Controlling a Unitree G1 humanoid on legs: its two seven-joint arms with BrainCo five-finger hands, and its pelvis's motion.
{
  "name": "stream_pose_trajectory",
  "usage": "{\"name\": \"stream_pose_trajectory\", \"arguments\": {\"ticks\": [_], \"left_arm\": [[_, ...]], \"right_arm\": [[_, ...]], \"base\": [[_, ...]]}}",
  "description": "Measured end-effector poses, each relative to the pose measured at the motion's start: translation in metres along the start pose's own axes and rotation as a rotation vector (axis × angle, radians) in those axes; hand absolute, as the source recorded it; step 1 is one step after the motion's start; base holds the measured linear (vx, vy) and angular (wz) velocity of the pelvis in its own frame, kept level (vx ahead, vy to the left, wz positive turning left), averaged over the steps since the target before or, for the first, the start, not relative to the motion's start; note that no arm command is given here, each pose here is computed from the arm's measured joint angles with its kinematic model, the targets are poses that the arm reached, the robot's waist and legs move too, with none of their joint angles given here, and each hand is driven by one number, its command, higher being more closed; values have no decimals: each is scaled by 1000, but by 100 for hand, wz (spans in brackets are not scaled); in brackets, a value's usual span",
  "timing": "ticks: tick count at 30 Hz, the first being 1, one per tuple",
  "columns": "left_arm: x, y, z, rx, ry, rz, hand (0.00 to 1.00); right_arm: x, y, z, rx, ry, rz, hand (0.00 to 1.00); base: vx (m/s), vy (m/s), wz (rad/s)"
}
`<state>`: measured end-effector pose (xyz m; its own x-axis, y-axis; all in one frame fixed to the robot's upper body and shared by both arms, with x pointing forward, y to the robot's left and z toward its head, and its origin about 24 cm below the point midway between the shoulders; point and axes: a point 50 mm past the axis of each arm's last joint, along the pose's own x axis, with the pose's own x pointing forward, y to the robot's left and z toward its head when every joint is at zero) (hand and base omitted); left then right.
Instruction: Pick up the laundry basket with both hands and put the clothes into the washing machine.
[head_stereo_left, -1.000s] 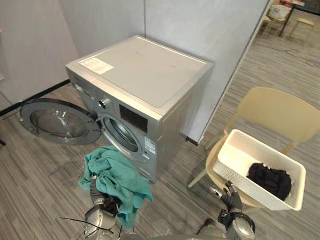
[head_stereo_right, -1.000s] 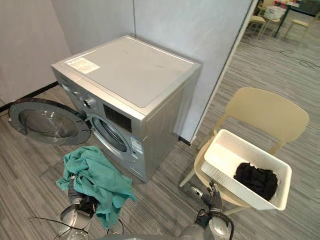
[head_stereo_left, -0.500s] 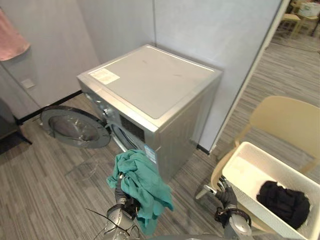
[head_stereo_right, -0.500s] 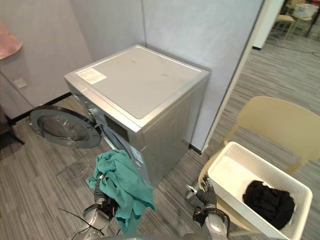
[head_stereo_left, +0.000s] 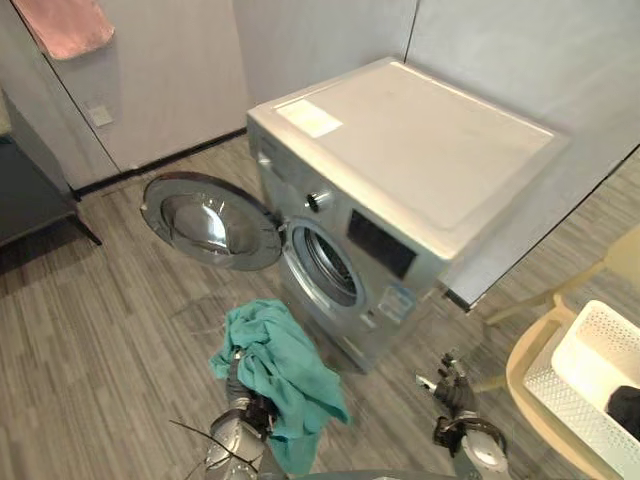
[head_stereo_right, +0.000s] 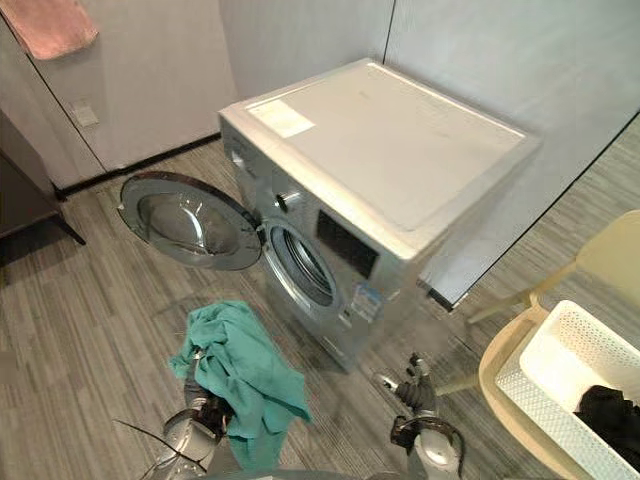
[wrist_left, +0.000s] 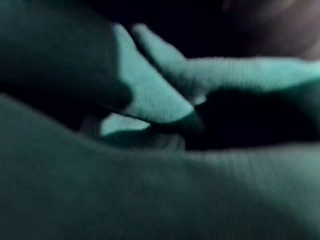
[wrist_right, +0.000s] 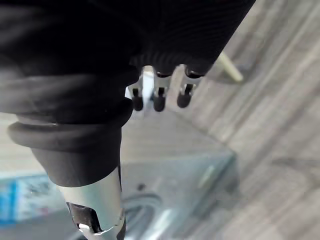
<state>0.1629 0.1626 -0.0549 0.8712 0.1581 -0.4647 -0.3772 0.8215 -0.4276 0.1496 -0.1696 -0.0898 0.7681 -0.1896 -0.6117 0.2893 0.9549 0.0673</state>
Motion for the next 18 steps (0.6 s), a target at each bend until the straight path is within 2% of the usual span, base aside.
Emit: {"name": "stream_pose_trajectory", "arguments": {"ticks": [5, 9, 13, 16, 18], "left_arm": [[-1, -6, -6, 68, 41, -69, 100], [3, 3, -5, 98, 41, -27, 100], [4, 5, -2, 101, 17, -14, 100], [7, -2, 1, 109, 5, -37, 100], [10, -19, -4, 89, 19, -80, 100]], "right_arm": [[7, -6, 14, 5, -50, -53, 0], [14, 2, 14, -25, -34, -21, 0], [9, -1, 13, -22, -44, -22, 0], [0, -5, 25, -10, -116, -25, 0], [-1, -4, 42, -31, -182, -14, 0]], "base": [[56, 381, -16], [117, 327, -61], [94, 112, -52], [135, -89, -38], [159, -151, -45]]}}
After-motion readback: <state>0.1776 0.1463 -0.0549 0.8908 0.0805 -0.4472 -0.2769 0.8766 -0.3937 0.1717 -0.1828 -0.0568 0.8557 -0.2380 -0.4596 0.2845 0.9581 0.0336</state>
